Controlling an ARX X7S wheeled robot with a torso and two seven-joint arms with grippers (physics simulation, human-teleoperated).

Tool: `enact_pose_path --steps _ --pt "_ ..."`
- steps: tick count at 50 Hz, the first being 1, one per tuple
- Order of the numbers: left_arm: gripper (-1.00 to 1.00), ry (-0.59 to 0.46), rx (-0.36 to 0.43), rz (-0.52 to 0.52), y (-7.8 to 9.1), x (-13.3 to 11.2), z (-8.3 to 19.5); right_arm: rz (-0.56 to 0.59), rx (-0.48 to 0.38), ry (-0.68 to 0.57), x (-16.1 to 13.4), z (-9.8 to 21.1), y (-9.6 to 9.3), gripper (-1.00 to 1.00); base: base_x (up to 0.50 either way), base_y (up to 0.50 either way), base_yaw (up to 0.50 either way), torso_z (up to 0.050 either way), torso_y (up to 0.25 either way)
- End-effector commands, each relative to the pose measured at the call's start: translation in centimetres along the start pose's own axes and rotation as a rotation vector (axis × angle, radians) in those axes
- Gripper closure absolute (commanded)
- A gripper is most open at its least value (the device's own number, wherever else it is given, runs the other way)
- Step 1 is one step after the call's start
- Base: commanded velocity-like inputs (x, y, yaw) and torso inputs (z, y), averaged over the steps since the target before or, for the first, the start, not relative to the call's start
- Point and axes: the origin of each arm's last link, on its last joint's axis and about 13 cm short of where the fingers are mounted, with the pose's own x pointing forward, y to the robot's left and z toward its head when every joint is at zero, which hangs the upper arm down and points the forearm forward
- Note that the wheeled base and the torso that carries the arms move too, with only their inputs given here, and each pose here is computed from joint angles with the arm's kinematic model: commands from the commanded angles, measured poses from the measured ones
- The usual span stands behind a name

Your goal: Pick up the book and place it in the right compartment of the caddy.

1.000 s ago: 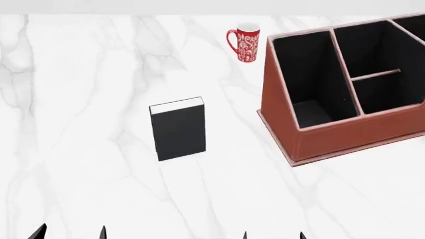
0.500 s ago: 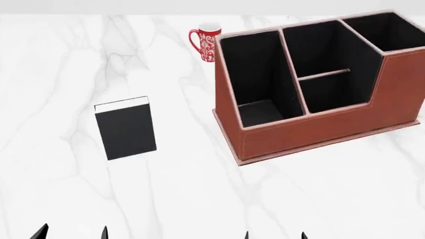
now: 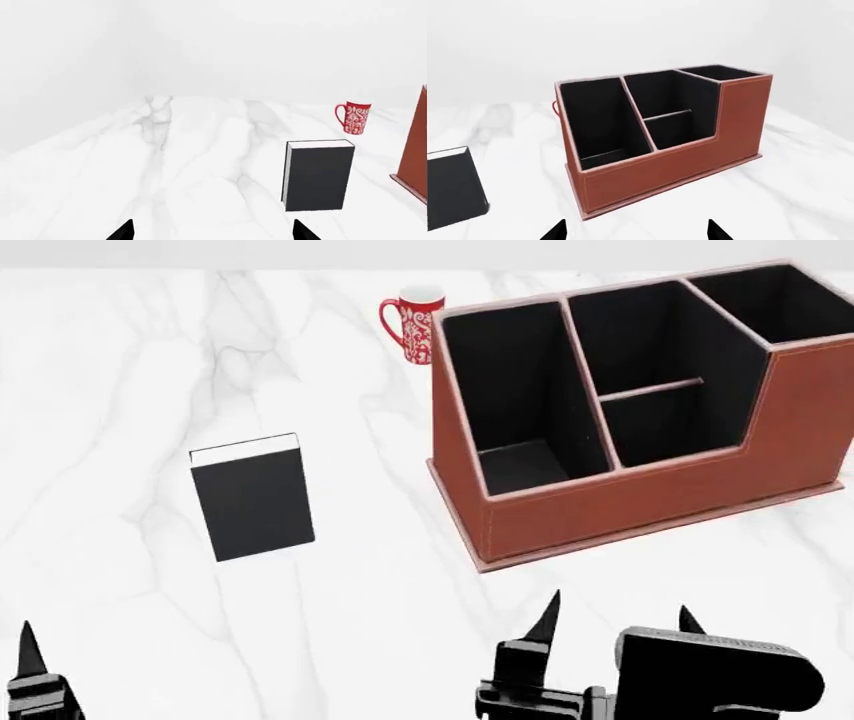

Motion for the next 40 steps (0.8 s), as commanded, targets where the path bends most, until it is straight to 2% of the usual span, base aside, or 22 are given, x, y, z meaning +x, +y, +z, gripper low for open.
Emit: enact_pose_path --steps 1,2,5,7,9,13,17,22,40 --pt "-1.00 -0.069 0.033 0.385 6.2 -3.7 6.1 -0.010 -0.008 0.002 0.8 8.6 0.1 -1.00 0.00 0.00 0.00 0.000 0.000" --pt "-1.00 -0.112 0.036 0.509 8.2 -4.6 6.5 -0.023 0.005 -0.009 1.3 9.5 0.1 -1.00 0.00 0.00 0.00 0.000 0.000" --pt "-1.00 -0.116 0.008 0.541 10.2 -7.2 7.4 -0.045 -0.004 -0.047 2.4 11.5 0.4 -1.00 0.00 0.00 0.00 0.000 0.000" --pt "-1.00 -0.133 0.019 0.613 11.7 -8.7 8.0 -0.051 0.009 -0.069 2.8 12.8 0.5 -1.00 0.00 0.00 0.00 0.000 0.000" --pt "-1.00 -0.143 0.020 0.658 12.6 -9.6 8.3 -0.075 -0.001 -0.089 2.9 13.5 0.6 -1.00 0.00 0.00 0.00 0.000 0.000" --pt "-1.00 -0.156 0.015 0.767 14.9 -11.8 8.9 -0.051 0.013 -0.087 3.5 15.6 1.0 -1.00 0.00 0.00 0.00 0.000 0.000" --pt "-1.00 -0.159 0.013 0.803 15.6 -12.8 8.9 -0.071 0.005 -0.086 4.2 17.0 1.3 -1.00 0.00 0.00 0.00 0.000 0.000" --pt "-1.00 -0.166 0.006 0.814 15.8 -13.0 8.6 -0.027 0.007 -0.079 4.1 18.1 1.8 -1.00 0.00 0.00 0.00 0.000 0.000" --pt "-1.00 -0.164 0.006 0.820 16.1 -12.9 8.2 0.009 0.009 -0.061 4.4 20.6 2.4 -1.00 0.50 0.00 0.00 0.000 0.000"
